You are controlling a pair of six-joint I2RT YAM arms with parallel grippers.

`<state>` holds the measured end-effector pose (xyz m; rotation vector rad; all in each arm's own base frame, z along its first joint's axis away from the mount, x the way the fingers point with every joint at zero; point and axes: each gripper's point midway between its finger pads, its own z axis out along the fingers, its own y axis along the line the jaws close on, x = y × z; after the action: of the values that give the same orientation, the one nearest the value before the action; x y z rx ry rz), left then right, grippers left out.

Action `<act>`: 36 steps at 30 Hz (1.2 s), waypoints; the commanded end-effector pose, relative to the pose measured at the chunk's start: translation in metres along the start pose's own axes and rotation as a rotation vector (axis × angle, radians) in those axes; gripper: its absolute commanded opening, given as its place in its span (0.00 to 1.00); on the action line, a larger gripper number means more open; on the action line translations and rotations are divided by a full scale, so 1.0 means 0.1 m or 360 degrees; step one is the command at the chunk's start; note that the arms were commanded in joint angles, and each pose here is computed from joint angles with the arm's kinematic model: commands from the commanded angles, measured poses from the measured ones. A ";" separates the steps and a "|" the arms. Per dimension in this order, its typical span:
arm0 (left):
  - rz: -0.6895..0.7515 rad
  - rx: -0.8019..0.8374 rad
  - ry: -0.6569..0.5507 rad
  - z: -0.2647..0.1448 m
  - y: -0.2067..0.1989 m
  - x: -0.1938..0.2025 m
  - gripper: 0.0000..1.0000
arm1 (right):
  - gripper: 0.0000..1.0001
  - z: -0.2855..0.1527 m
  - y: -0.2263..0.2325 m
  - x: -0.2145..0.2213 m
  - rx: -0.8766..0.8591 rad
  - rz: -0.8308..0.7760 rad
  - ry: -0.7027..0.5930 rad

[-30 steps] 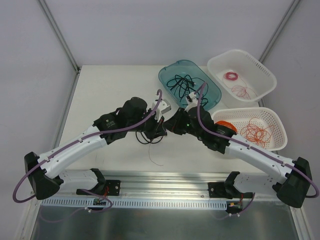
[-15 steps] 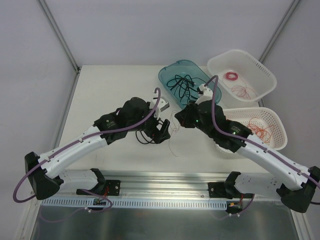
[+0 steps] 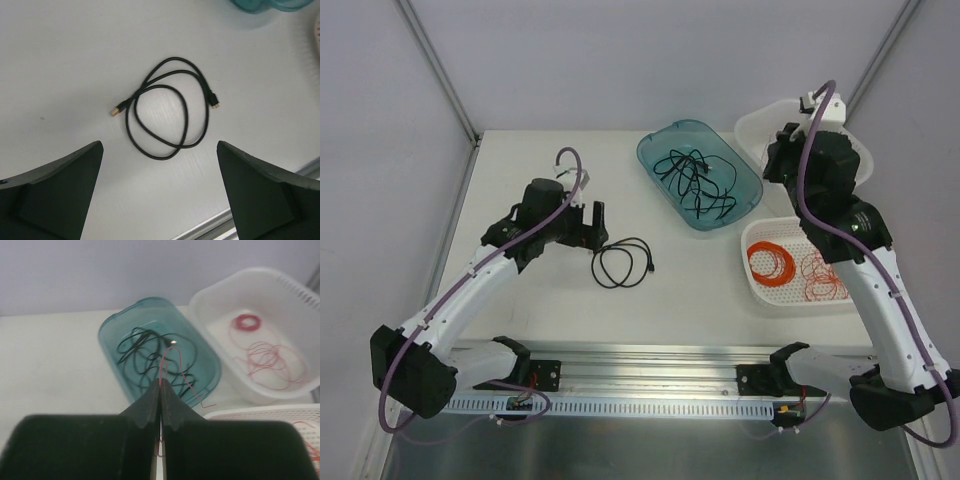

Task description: Untangle the cables

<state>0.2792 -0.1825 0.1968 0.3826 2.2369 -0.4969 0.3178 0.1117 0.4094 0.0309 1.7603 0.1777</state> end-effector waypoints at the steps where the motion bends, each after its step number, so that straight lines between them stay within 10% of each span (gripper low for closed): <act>1: -0.0166 -0.0218 -0.0048 -0.06 0.44 0.02 0.99 | 0.01 0.19 -0.36 -0.38 0.0157 -0.0175 -0.0127; 14: -0.0297 -0.0606 0.0066 -0.08 1.15 0.36 0.99 | 0.01 1.44 -1.84 -0.78 0.0617 -0.0108 -0.0205; 27: -0.0285 -0.0644 0.0128 -0.03 1.20 0.43 0.99 | 0.03 2.21 -2.76 0.20 0.0940 -0.0019 0.0134; 36: -0.0304 -0.0707 0.0095 -0.07 1.26 0.39 0.99 | 0.85 1.82 -2.40 0.30 0.0816 0.0157 0.0191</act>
<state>0.3007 -0.0708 0.1361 -0.0323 2.3950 -0.1104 0.5299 -0.1221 0.2430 0.4769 2.0193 -0.3142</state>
